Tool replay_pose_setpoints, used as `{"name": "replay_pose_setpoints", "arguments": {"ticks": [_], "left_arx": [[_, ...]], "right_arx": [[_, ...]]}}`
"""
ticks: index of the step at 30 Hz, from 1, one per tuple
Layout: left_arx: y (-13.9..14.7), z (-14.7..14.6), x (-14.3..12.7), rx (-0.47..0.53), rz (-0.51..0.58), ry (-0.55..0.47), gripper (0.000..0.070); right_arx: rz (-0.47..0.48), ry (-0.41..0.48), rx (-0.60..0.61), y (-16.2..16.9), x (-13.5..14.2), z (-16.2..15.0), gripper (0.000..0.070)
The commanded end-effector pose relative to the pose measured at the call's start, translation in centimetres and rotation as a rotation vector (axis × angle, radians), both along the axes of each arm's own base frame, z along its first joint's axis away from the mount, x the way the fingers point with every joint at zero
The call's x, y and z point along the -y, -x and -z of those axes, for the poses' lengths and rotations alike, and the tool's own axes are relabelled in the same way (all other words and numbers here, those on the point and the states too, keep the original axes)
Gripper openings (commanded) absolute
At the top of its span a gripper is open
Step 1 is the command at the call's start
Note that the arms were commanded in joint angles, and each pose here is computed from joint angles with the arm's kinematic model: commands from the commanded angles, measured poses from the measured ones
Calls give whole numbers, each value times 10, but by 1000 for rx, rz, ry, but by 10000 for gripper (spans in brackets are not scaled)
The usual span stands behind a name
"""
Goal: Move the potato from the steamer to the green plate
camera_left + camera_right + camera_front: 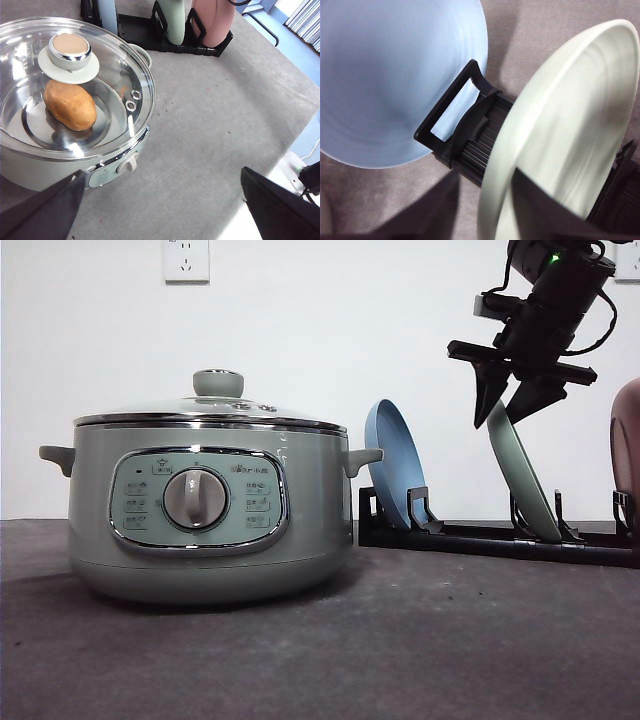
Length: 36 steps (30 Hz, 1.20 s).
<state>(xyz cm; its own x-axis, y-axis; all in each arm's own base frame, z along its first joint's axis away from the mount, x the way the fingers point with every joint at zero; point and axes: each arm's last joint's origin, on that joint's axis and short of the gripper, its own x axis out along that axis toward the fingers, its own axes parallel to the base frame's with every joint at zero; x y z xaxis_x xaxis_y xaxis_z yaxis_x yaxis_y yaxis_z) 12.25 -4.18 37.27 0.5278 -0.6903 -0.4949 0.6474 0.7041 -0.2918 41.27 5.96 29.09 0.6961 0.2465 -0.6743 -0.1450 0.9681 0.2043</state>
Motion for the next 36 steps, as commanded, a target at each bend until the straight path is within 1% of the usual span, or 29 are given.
{"name": "replay_pose_setpoints", "arguments": {"ticks": [1,3,5,11,15,20,27,30,36], "left_arx": [[0,-7,1,26,12,3,637],[0,-7,1,26,12,3,637],[0,-7,1,26,12,3,637],[-1,-7,1,27,12,3,637],[-1,-7,1,27,12,2,637],[-1,-7,1,28,12,2,637],[-1,-7,1,32,12,3,637],[-1,-7,1,36,14,2,637],[-1,-7,1,36,14,2,637]], "right_arx": [[18,-11,12,-5,1,-2,74],[27,-19,10,-5,2,-2,35],[27,-28,8,-5,3,-2,10],[31,-34,14,-5,4,-5,10],[25,-55,43,-2,4,-13,10],[-2,-137,130,5,3,-36,9],[-57,-182,223,22,1,-67,9],[-87,-164,235,35,-3,-79,9],[-201,-85,231,70,-18,-100,8]]}}
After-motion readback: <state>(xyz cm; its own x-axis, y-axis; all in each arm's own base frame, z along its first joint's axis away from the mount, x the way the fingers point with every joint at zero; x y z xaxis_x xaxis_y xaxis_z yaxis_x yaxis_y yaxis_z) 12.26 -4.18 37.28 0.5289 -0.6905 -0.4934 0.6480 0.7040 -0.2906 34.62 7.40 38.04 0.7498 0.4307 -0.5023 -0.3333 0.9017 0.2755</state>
